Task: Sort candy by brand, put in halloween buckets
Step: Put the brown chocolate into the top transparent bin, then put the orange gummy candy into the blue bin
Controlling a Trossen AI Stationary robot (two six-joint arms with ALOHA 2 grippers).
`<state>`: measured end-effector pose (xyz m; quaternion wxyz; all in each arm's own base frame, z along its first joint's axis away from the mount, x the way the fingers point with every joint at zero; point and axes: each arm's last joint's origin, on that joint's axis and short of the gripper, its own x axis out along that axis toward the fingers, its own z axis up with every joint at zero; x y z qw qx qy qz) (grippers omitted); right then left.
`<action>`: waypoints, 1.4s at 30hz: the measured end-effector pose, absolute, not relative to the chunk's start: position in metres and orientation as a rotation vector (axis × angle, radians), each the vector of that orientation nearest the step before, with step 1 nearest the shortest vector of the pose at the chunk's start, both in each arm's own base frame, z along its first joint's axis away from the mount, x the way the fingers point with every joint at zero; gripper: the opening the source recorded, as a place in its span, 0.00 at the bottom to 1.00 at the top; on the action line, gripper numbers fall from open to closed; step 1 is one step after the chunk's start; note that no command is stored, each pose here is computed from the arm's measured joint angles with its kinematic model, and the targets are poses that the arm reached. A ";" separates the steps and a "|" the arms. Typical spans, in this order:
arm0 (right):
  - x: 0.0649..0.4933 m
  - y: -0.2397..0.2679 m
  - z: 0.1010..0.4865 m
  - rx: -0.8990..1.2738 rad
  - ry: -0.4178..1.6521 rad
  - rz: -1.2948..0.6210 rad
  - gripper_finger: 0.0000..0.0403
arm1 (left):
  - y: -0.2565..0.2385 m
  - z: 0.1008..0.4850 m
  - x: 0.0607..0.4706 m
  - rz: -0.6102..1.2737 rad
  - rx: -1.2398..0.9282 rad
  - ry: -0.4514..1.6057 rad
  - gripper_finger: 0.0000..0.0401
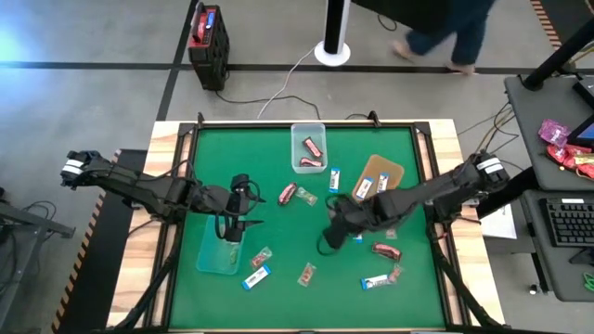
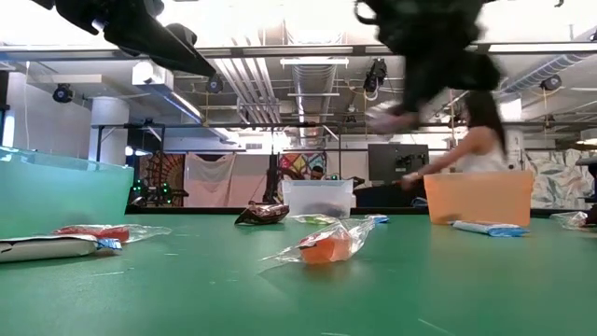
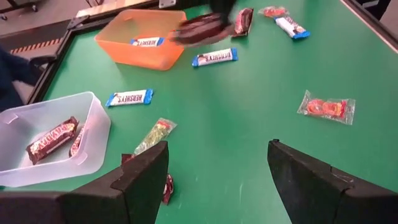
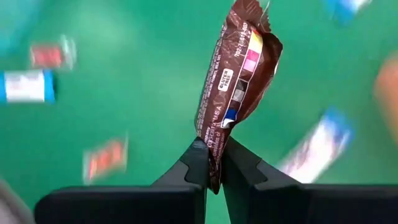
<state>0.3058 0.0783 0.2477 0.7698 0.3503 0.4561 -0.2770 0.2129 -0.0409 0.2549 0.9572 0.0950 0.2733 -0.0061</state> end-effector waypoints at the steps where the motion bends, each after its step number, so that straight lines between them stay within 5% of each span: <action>1: 0.310 0.071 0.251 0.715 0.961 -0.611 0.06 | -0.041 0.255 0.213 -0.012 0.190 0.551 0.64; 7: 0.332 0.008 0.255 0.520 0.881 -0.665 0.06 | -0.041 0.256 0.214 -0.001 0.149 0.541 0.64; 17: 0.353 -0.099 0.243 0.499 0.741 -0.693 0.06 | -0.041 0.255 0.213 0.017 0.087 0.551 0.64; 28: 0.370 -0.138 0.220 0.498 0.729 -0.716 0.06 | -0.041 0.255 0.213 0.019 0.080 0.551 0.64; 42: 0.377 -0.142 0.222 0.491 0.728 -0.709 0.36 | -0.041 0.254 0.213 0.022 0.070 0.555 0.64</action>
